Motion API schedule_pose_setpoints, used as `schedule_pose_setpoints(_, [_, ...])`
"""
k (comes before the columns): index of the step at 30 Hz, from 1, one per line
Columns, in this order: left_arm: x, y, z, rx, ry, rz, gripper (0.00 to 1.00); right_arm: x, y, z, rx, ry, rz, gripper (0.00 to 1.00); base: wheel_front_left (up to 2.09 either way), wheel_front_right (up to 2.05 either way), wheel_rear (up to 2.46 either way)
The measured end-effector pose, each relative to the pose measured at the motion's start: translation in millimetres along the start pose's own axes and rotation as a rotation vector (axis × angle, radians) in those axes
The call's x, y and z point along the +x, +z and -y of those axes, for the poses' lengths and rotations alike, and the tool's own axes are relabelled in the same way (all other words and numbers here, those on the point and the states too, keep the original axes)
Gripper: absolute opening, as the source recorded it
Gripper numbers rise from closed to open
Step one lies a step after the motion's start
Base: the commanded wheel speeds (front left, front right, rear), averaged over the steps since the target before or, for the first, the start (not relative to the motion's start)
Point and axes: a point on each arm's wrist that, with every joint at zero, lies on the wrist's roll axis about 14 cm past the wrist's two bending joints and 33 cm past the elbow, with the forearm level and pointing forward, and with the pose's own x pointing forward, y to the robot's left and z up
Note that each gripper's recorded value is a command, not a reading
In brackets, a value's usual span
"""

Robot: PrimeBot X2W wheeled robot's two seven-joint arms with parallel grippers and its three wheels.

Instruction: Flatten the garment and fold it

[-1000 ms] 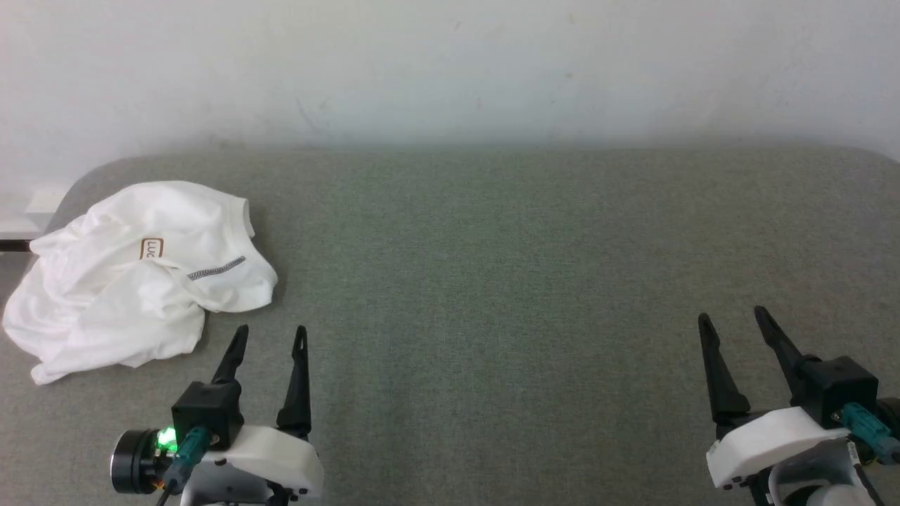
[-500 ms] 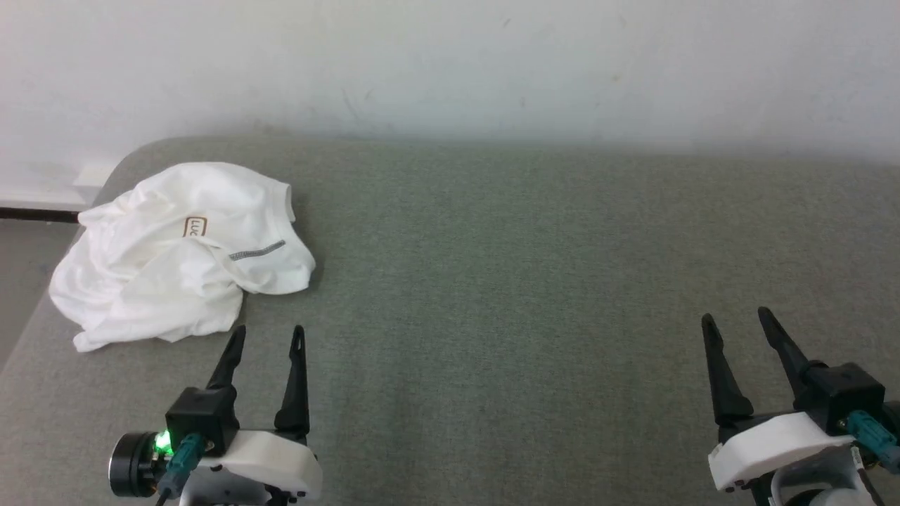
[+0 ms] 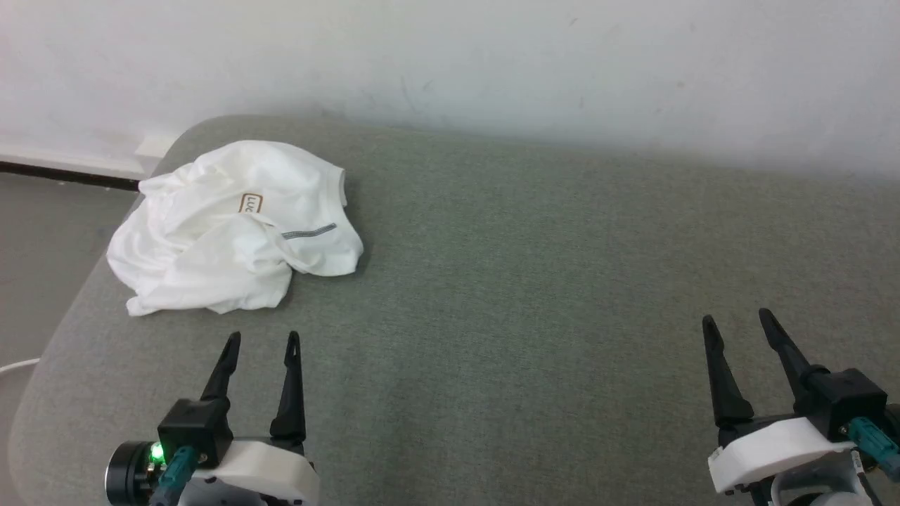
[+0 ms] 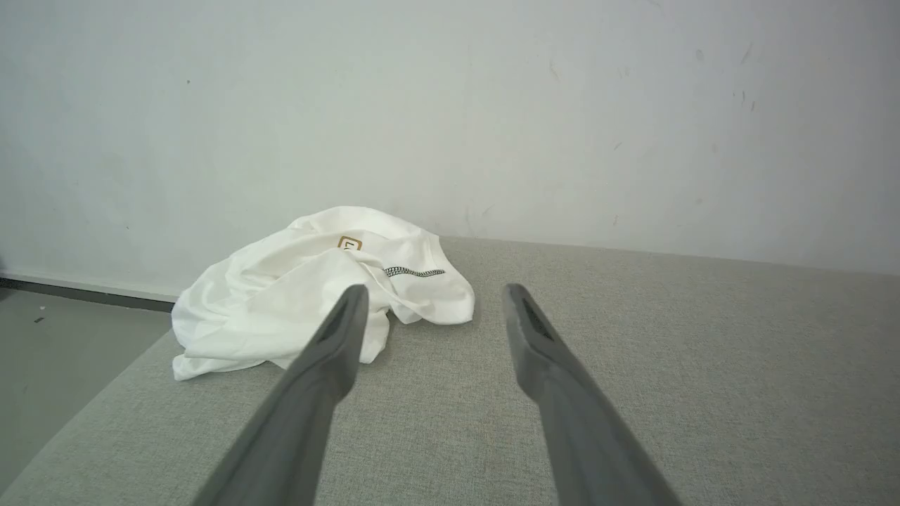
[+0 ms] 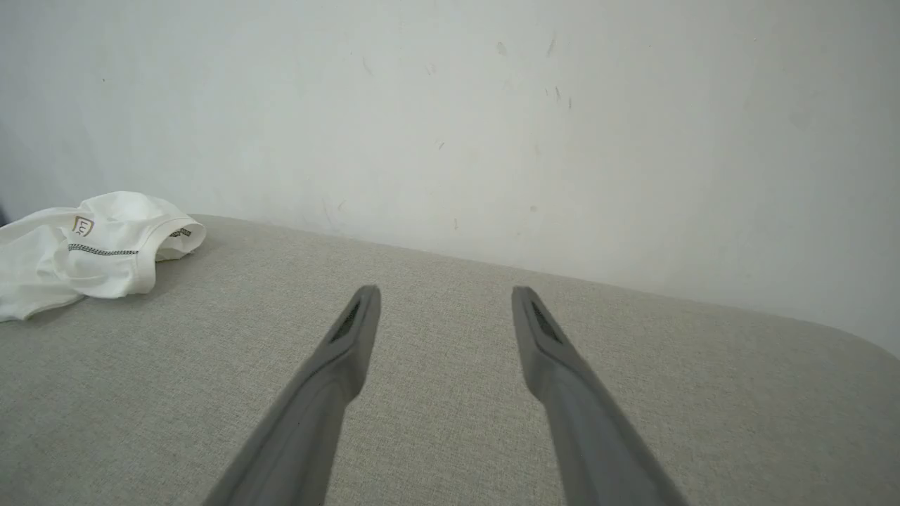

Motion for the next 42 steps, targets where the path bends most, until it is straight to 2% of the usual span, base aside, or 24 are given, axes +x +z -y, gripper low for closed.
schedule_pose_setpoints(28, [-51.9, 3.0, -63.4, -0.017, 0.220, 0.033, 1.00, 29.2, -11.7, -75.6, 0.029, 0.230, 0.006, 1.00, 0.00, 0.00, 0.00])
schedule_pose_setpoints(42, [-77.7, 5.5, -85.1, -0.018, 0.308, 0.053, 1.00, 36.6, -11.4, -101.1, 0.045, 0.303, 0.023, 1.00, 0.00, 0.00, 0.00])
